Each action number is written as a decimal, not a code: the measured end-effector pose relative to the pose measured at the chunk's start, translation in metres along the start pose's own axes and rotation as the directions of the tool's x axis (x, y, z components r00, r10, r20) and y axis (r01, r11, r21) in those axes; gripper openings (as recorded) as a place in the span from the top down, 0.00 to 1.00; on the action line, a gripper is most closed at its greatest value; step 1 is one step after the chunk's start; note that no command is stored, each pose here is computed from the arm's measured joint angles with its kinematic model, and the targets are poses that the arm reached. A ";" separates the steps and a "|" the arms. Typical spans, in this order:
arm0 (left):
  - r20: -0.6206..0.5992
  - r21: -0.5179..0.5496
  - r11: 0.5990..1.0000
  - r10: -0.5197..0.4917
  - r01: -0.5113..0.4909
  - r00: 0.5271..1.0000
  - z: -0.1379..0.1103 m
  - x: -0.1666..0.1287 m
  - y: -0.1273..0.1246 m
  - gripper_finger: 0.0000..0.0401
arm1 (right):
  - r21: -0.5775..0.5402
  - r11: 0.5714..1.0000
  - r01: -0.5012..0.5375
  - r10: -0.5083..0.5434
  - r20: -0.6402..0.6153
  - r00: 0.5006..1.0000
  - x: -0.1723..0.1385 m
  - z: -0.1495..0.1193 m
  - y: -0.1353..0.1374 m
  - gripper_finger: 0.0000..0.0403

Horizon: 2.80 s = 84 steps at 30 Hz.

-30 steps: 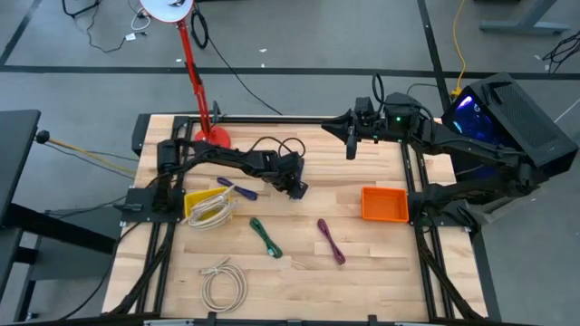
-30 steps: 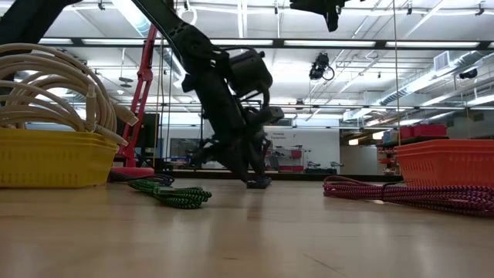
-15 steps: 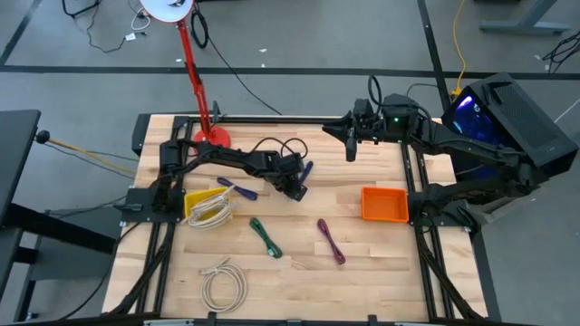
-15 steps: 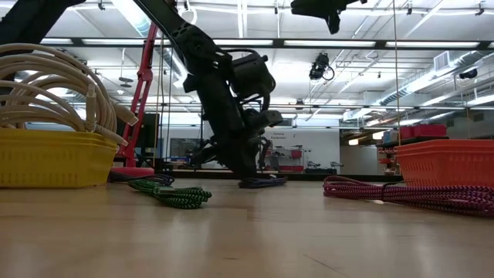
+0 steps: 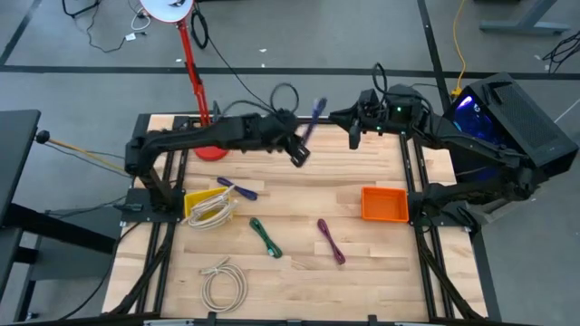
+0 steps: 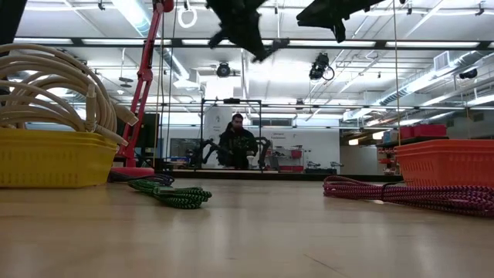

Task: Pick & Place USB Port
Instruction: Put the blue USB cable into the orange bin

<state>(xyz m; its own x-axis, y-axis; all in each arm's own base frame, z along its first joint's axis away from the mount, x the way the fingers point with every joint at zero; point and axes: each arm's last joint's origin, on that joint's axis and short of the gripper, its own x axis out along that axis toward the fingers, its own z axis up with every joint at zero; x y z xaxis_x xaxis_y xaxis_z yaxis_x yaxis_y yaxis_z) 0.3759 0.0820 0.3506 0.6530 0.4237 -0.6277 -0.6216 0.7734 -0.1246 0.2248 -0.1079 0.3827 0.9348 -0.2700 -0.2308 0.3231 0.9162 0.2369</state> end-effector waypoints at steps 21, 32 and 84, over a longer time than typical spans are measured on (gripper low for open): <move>0.226 0.279 0.953 -0.185 0.118 0.957 0.050 -0.069 0.002 0.97 | 0.092 0.973 -0.210 0.187 0.213 0.959 0.031 0.015 0.010 0.74; 0.284 0.257 0.960 -0.186 0.112 0.941 0.055 -0.071 0.001 0.97 | 0.083 0.971 -0.224 0.193 0.281 0.940 0.038 0.018 0.012 0.57; 0.176 0.281 0.958 0.008 -0.058 0.984 0.045 -0.116 0.047 0.55 | 0.110 0.955 0.275 -0.046 -0.862 0.505 -0.082 -0.086 0.029 0.97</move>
<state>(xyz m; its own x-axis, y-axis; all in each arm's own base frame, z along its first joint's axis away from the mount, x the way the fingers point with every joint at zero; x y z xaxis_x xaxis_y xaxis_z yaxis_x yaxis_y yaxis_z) 0.2903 0.0905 0.4521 0.7138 0.5064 -0.4837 -0.5117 0.8487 0.1334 0.1446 -0.0333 0.3274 0.3296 0.0769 -0.9410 0.5823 0.7679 0.2667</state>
